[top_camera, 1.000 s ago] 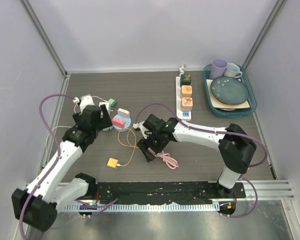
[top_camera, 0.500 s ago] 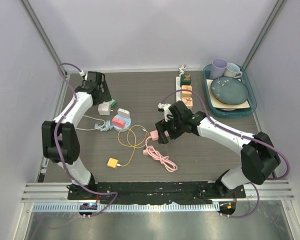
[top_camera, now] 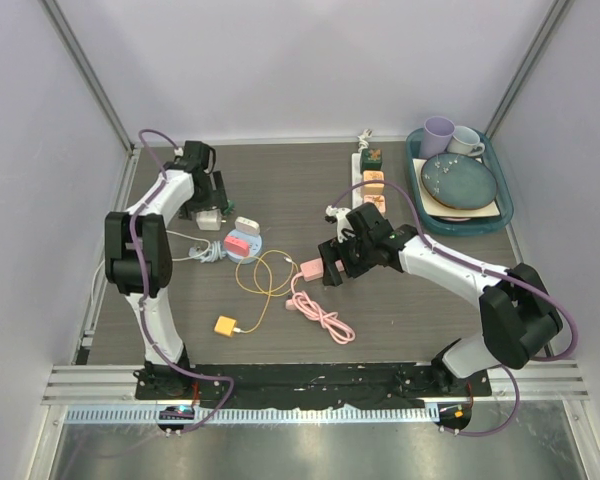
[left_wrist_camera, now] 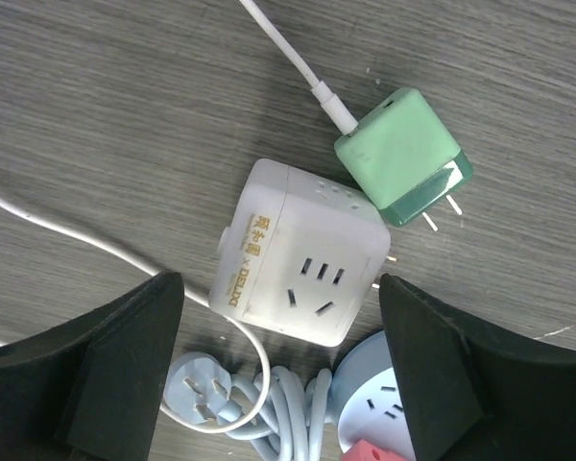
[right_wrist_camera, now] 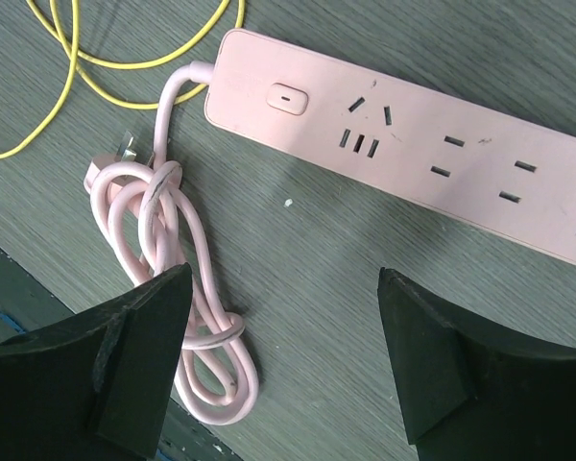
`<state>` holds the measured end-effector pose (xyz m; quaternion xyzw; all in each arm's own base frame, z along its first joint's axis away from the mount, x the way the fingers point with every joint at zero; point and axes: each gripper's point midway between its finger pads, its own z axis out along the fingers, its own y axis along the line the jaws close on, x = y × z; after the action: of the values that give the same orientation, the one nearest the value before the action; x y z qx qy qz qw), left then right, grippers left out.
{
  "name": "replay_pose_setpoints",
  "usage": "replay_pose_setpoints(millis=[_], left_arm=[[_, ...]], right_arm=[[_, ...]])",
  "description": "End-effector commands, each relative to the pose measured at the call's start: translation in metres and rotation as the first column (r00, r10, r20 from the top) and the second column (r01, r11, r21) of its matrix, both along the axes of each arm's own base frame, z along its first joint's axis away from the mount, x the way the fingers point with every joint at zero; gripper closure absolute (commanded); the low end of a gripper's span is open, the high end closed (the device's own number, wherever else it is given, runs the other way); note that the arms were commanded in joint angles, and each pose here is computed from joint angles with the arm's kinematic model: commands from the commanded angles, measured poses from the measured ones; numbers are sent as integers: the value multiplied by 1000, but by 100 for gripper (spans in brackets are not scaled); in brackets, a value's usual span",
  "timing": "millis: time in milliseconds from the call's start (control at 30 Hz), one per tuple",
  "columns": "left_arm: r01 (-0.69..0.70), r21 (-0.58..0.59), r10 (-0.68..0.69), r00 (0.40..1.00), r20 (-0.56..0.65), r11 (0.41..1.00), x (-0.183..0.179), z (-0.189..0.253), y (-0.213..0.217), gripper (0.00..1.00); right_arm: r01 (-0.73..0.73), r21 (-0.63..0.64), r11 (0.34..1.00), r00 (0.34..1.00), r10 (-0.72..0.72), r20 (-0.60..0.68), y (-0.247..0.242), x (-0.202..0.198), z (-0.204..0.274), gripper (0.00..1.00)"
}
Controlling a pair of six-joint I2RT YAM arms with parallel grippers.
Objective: Insert the plug
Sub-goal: Pick up the plug from the center of the board.
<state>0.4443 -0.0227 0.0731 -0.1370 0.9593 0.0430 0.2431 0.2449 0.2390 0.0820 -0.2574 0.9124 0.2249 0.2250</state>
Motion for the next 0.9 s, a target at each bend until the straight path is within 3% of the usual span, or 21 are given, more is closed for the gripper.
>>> replay_pose_setpoints(millis=[0, 267, 433, 500, 533, 867], left_arm=[[43, -29, -43, 999, -8, 999, 7, 4, -6, 18], [56, -62, -57, 998, -14, 997, 7, 3, -12, 39], [59, -73, -53, 995, 81, 996, 4, 43, -14, 57], [54, -81, -45, 993, 111, 995, 1, 56, -14, 76], [55, -87, -42, 989, 145, 995, -3, 71, -14, 79], [145, -242, -70, 953, 294, 959, -43, 134, -45, 87]], right_arm=[[-3, 34, 999, 999, 2, 38, 5, 8, 7, 17], [-3, 24, 1000, 999, 2, 40, 3, 8, 5, 18], [12, 25, 1000, 999, -13, 43, 2, 9, 4, 19], [18, 37, 999, 999, -19, 46, 3, 9, 6, 20], [22, 46, 999, 999, -25, 49, 4, 9, 7, 20], [69, 130, 989, 980, -92, 176, 12, 27, 34, 20]])
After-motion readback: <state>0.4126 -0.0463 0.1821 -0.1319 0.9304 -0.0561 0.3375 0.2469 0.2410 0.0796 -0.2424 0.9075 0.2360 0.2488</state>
